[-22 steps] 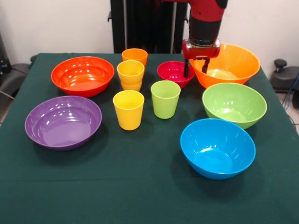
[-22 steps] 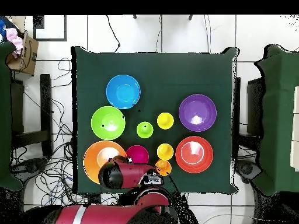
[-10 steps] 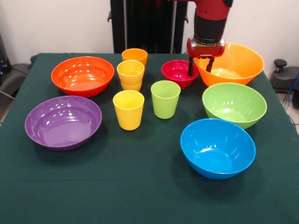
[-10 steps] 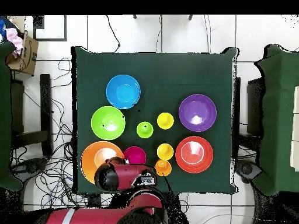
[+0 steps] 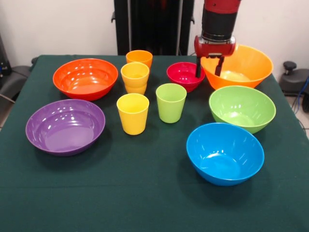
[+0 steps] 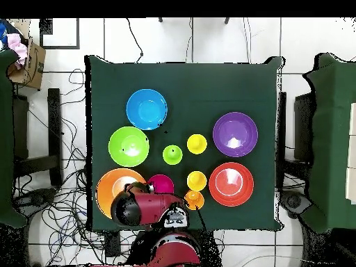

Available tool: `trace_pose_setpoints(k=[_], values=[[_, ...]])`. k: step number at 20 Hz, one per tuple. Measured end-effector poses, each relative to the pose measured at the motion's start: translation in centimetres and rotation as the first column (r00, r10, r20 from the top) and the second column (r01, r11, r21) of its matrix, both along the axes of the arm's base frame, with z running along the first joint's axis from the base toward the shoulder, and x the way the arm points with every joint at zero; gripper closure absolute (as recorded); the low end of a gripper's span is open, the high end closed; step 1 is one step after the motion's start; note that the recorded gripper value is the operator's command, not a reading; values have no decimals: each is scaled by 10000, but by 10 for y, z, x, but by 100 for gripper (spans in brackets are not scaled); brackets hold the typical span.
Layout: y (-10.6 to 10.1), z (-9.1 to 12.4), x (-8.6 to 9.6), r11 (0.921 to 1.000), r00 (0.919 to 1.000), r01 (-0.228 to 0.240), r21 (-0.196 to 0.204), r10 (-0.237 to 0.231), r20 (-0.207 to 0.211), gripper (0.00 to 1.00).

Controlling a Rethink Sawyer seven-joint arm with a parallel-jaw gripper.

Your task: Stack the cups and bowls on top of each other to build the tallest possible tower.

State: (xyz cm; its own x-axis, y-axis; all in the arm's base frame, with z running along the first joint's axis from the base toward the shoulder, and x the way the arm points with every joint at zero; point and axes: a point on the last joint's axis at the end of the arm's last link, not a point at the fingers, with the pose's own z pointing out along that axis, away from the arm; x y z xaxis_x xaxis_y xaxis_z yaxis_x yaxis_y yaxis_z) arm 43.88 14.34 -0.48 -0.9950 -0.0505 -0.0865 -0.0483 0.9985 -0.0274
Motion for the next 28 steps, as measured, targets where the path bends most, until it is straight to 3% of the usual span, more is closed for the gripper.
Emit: trace_pose_setpoints(k=[6, 13, 23, 28], values=[[-14, 21, 22, 9995, 9979, 311, -5, -310, 566, 0], [-21, 36, 28, 9990, 9954, 434, -51, -428, 852, 0], [2, 35, 10, 10000, 9979, -20, -74, 25, 652, 0], [25, 34, -12, 10000, 9993, 18, -9, -18, 365, 0]])
